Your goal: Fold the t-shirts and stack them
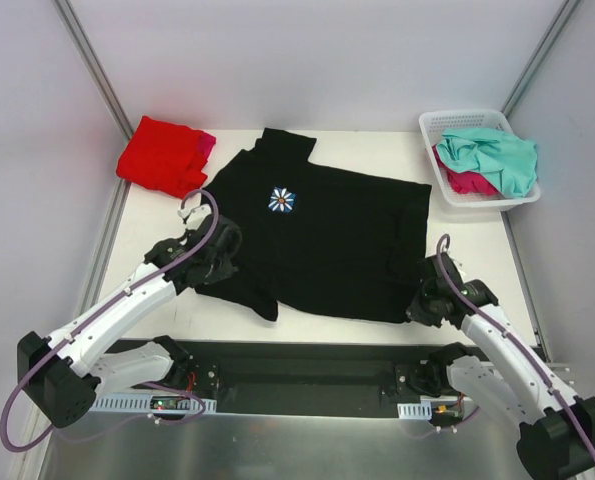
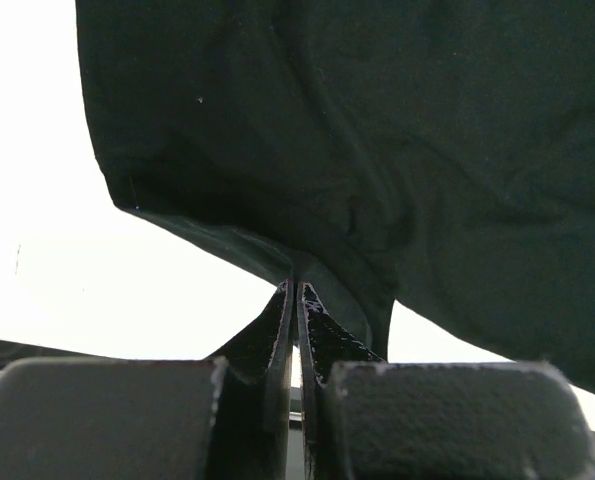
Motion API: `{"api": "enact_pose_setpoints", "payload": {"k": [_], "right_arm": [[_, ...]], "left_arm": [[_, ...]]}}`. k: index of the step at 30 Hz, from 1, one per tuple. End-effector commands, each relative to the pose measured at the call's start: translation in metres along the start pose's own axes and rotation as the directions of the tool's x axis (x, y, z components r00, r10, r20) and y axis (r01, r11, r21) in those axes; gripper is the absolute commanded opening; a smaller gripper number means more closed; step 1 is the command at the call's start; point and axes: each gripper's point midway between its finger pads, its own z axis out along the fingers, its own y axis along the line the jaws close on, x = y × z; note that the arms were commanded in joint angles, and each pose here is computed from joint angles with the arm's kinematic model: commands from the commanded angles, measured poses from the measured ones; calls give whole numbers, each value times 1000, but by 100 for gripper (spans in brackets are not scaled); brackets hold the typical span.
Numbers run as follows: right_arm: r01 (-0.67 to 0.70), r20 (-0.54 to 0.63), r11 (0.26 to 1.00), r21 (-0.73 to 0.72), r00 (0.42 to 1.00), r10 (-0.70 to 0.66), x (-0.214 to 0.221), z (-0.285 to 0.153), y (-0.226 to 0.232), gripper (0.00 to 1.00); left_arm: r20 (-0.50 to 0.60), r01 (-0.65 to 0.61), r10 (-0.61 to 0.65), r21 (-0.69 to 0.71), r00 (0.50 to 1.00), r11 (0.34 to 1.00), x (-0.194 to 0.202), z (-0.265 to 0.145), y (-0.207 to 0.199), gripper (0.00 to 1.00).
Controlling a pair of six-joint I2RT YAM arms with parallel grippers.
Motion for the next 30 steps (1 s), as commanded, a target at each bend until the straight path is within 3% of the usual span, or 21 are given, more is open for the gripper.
{"api": "enact_pose_setpoints", "payload": {"k": [1,6,11,16,30], "right_arm": [[-8,-15,1000,-22,1000,8,7,-23,-5,1],[-26,-5,998,-59,1000,26,14,-40,-11,1],[-29,45,994,-102,998,34,15,-62,-18,1],[-26,122,991,-133,992,42,9,-81,-27,1],[-113,241,987,-115,961,138,2,-104,-54,1]], "left_arm": [[-4,5,-5,7,1000,1000,3,-8,10,0],[-10,24,-24,-6,1000,1000,11,-20,26,0],[72,83,-85,23,994,996,4,-51,45,0],[191,125,-144,107,971,986,-15,-89,60,0],[249,169,-248,298,936,939,-37,-159,63,0]]}}
